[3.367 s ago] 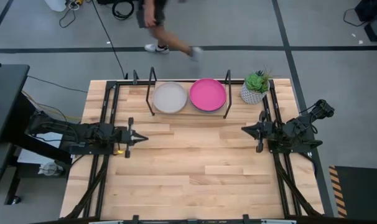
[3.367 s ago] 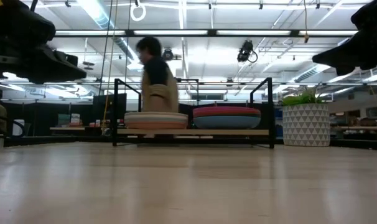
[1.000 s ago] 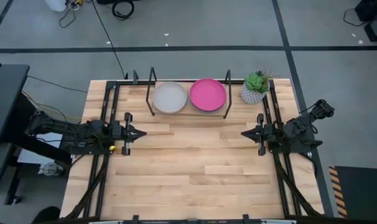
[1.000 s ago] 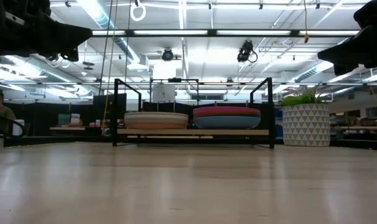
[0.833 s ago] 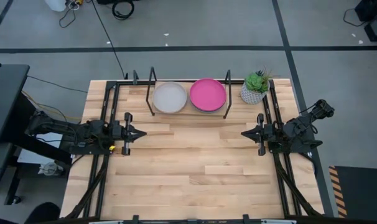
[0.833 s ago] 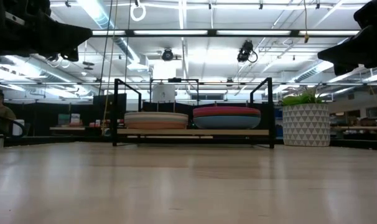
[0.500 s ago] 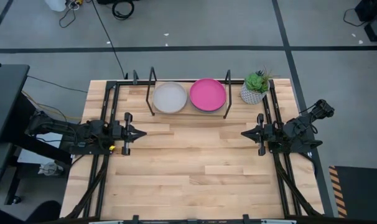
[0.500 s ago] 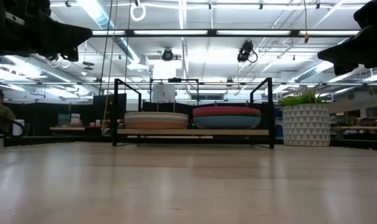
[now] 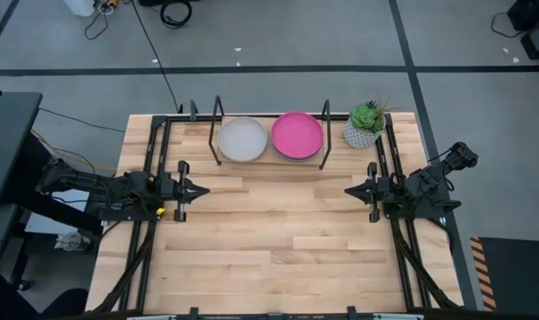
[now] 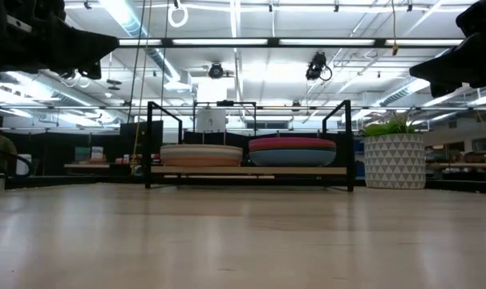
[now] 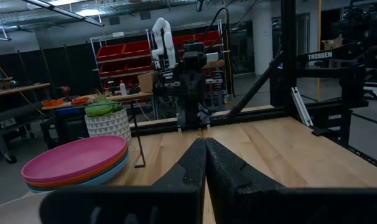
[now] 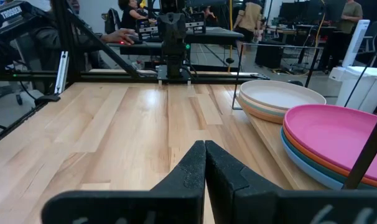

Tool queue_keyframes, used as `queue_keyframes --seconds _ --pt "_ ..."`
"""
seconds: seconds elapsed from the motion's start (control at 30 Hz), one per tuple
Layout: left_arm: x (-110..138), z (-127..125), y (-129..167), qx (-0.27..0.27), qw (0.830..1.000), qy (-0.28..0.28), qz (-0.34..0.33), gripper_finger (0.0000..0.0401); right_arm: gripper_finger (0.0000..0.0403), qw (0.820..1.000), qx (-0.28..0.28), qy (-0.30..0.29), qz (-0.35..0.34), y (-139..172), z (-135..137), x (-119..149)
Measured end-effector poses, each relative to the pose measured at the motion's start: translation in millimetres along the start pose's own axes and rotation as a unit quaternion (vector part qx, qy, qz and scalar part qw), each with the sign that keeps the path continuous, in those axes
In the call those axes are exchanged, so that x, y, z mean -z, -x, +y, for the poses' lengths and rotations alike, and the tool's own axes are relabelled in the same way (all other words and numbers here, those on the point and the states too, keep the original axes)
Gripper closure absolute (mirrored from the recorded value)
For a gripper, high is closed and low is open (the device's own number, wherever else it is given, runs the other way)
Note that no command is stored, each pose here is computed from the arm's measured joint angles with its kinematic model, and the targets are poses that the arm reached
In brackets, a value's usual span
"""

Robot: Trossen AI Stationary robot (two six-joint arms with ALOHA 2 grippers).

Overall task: Place and stack plates onto a shelf
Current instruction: Return to Home Position

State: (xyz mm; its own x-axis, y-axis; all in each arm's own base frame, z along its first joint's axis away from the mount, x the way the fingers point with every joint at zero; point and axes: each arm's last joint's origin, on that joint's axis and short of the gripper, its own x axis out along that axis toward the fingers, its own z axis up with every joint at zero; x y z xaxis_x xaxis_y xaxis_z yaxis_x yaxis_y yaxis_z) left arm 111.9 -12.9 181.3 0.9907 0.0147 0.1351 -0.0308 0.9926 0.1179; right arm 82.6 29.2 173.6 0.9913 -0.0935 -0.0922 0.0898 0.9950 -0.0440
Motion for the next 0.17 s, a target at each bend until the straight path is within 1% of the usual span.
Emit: queue_keyframes --seconds 0.17 --pt "0.0 0.0 0.0 0.0 1.0 0.0 0.0 0.0385 0.0388 1.0 0.0 0.0 0.0 0.0 0.0 0.0"
